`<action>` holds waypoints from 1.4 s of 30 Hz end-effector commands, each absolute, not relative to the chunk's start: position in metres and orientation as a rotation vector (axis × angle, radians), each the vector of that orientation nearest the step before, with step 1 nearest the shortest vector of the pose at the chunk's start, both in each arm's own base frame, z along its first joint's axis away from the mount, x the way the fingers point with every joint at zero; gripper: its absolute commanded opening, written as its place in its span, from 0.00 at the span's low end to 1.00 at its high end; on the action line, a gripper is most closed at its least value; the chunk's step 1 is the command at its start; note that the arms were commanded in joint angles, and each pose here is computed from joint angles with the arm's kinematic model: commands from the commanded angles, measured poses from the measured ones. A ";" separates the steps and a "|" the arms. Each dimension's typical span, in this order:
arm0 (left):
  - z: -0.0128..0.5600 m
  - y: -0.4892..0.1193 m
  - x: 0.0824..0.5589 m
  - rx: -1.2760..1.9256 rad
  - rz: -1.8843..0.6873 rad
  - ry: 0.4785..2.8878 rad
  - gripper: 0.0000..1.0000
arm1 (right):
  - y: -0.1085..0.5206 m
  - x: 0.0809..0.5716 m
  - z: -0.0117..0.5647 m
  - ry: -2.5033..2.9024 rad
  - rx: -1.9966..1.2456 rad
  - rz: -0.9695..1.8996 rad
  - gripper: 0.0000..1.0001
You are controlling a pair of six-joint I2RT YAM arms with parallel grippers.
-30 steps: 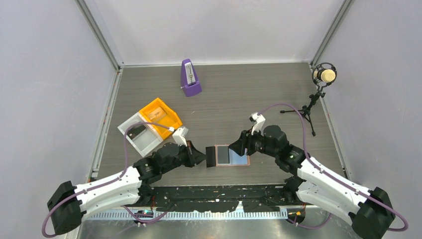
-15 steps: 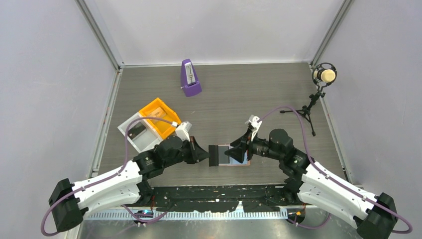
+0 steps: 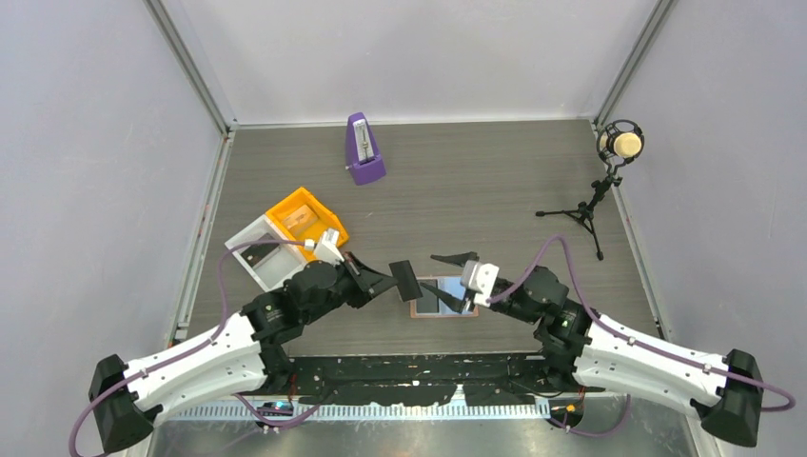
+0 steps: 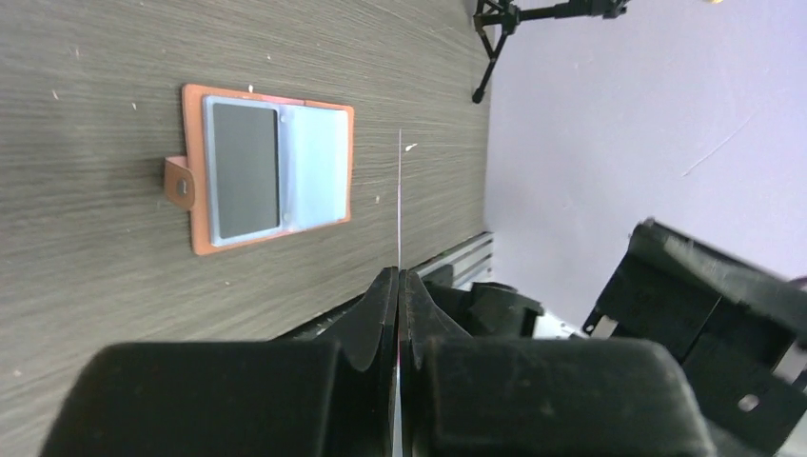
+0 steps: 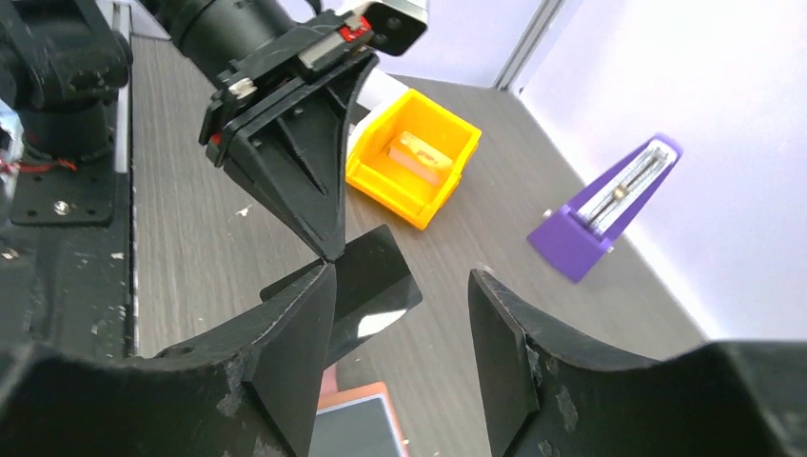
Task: Take the credit cards out of the card holder
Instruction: Remove the credit card from the card holder.
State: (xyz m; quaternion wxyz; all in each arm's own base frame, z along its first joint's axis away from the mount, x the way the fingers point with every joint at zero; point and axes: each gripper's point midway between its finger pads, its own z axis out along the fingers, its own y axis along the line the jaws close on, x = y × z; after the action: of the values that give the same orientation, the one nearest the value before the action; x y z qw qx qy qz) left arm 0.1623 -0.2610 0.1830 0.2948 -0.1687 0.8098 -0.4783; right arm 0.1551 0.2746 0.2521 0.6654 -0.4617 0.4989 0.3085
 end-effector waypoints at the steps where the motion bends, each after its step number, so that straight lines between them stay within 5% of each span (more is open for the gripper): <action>1: 0.206 -0.255 0.166 -0.656 -1.350 2.103 0.00 | 0.273 0.162 0.281 0.917 -1.091 0.415 0.62; 23: 0.237 -0.239 0.163 -0.782 -1.445 2.002 0.00 | 0.316 0.142 0.233 0.880 -1.223 0.191 0.61; 29: 0.239 -0.241 0.160 -0.799 -1.499 2.000 0.00 | 0.321 0.146 0.236 0.876 -1.206 0.122 0.41; 33: 0.246 -0.250 0.156 -0.792 -1.589 1.984 0.00 | 0.319 0.140 0.242 0.858 -1.163 0.181 0.10; 36: 0.248 -0.249 0.158 -0.759 -1.560 1.985 0.00 | 0.316 0.138 0.245 0.869 -1.141 0.215 0.06; 38: 0.247 -0.247 0.160 -0.743 -1.536 1.971 0.12 | 0.314 0.140 0.248 0.910 -1.110 0.235 0.05; 42: 0.242 -0.231 0.171 -0.627 -1.361 1.932 0.56 | 0.310 0.149 0.248 1.108 -1.064 0.289 0.05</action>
State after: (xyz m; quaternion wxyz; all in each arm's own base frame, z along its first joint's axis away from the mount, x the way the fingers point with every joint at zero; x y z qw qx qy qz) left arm 0.1596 -0.2431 0.2291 0.2652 -0.2755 0.7478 -0.5427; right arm 0.1433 0.3116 0.2152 0.7107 -0.5483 0.4335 0.0800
